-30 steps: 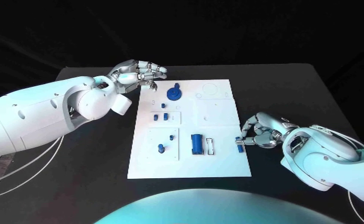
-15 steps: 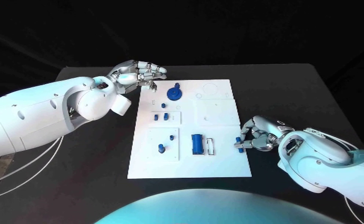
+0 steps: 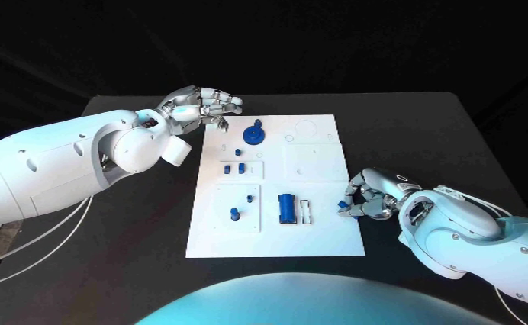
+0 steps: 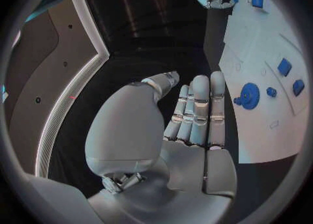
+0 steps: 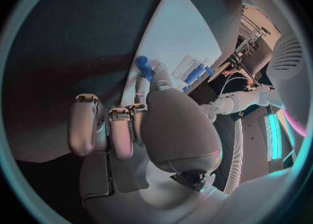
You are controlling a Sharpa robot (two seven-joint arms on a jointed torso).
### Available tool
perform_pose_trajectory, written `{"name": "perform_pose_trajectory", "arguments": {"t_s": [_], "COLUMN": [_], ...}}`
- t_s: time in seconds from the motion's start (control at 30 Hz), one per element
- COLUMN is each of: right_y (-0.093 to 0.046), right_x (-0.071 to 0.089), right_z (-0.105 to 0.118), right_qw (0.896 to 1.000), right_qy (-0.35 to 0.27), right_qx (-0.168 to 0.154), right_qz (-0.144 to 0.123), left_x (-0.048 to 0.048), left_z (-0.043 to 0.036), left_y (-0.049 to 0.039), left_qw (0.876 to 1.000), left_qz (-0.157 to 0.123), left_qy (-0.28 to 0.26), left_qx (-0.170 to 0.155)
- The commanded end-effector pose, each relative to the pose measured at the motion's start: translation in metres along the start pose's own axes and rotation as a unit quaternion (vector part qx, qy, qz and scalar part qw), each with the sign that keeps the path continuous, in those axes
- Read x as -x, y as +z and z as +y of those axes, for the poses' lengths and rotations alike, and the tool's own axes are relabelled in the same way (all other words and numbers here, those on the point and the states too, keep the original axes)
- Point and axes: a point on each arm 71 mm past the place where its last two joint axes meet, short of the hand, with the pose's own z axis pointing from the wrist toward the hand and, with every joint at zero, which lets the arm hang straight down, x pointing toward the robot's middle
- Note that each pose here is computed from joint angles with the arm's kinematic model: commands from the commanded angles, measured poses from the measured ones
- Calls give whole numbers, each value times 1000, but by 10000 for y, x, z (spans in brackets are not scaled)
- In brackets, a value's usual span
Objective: Assemble the parts on the task board
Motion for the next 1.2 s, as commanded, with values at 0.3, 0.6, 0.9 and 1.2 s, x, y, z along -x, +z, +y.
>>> {"name": "perform_pose_trajectory", "arguments": {"t_s": [0.3, 0.6, 0.9, 1.2], "right_y": [-24, -64, -89, -68], "right_x": [-156, -103, -66, -115], "right_z": [-12, 117, 277, 433], "right_qw": [998, 1000, 997, 992], "right_qy": [-39, 13, 77, 118], "right_qx": [-12, -2, 9, 17], "right_qz": [37, 15, 22, 40], "left_x": [-23, -21, -30, -35], "left_z": [-9, -8, -5, -4], "left_y": [4, 4, 9, 9], "left_qw": [1000, 1000, 1000, 1000], "left_qz": [9, 8, 11, 12], "left_qy": [-3, -3, -3, -4], "left_qx": [-3, -3, -1, 0]}}
